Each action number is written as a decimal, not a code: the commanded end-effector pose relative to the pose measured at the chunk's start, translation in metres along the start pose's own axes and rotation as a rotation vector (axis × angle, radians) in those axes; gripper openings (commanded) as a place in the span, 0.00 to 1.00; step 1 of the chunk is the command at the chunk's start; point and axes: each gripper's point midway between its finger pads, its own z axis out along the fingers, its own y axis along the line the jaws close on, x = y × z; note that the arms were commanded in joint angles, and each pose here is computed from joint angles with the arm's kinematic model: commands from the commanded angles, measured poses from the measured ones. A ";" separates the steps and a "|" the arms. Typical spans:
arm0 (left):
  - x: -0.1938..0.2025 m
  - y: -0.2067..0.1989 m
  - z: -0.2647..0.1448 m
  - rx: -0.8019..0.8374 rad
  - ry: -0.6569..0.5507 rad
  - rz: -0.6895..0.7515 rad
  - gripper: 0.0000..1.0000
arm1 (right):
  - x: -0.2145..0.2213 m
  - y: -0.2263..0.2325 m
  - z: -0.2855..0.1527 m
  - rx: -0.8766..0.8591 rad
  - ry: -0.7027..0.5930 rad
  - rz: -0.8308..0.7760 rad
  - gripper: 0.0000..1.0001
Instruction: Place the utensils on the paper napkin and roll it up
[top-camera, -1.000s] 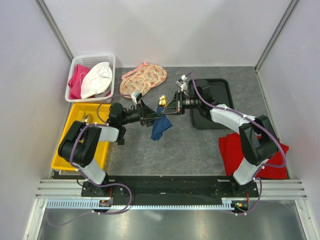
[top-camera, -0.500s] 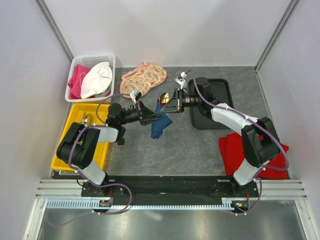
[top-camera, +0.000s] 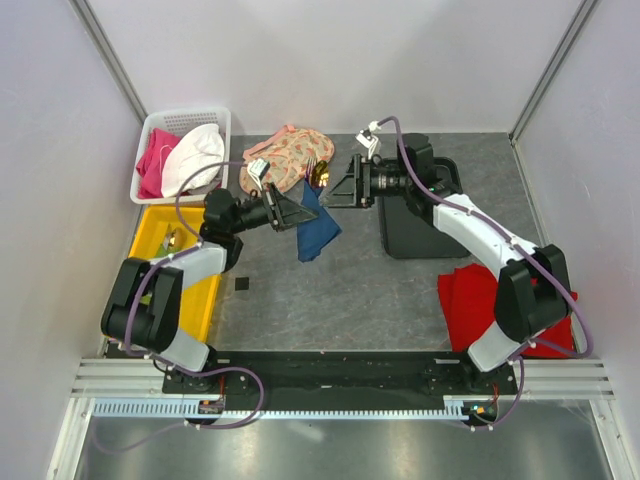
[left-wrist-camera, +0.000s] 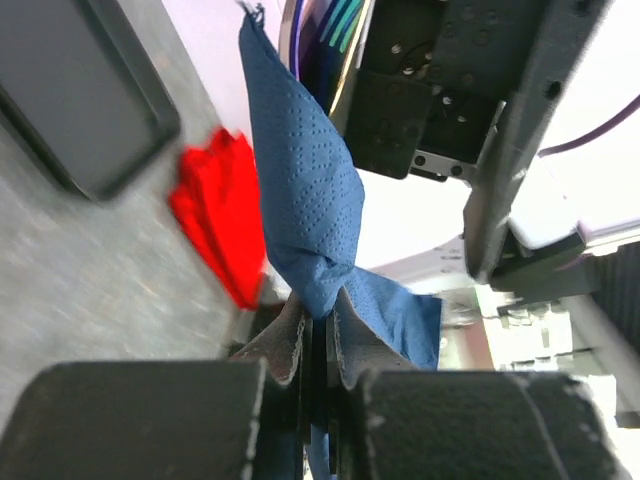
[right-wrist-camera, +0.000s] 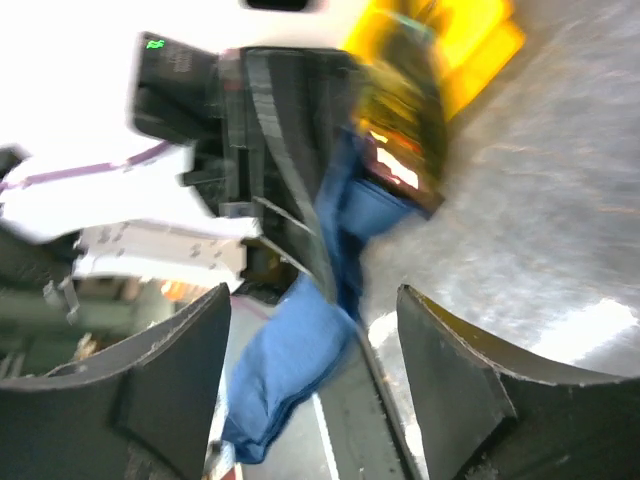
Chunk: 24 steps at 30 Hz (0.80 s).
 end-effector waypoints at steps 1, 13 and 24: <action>-0.038 -0.012 -0.009 -0.068 -0.071 0.306 0.02 | -0.025 0.018 -0.025 0.101 -0.097 -0.131 0.74; -0.109 -0.015 -0.017 -0.386 -0.244 0.658 0.02 | -0.040 0.037 -0.013 0.337 -0.200 -0.391 0.36; -0.109 -0.056 -0.011 -0.310 -0.285 0.648 0.02 | -0.035 0.029 0.042 0.339 -0.186 -0.420 0.55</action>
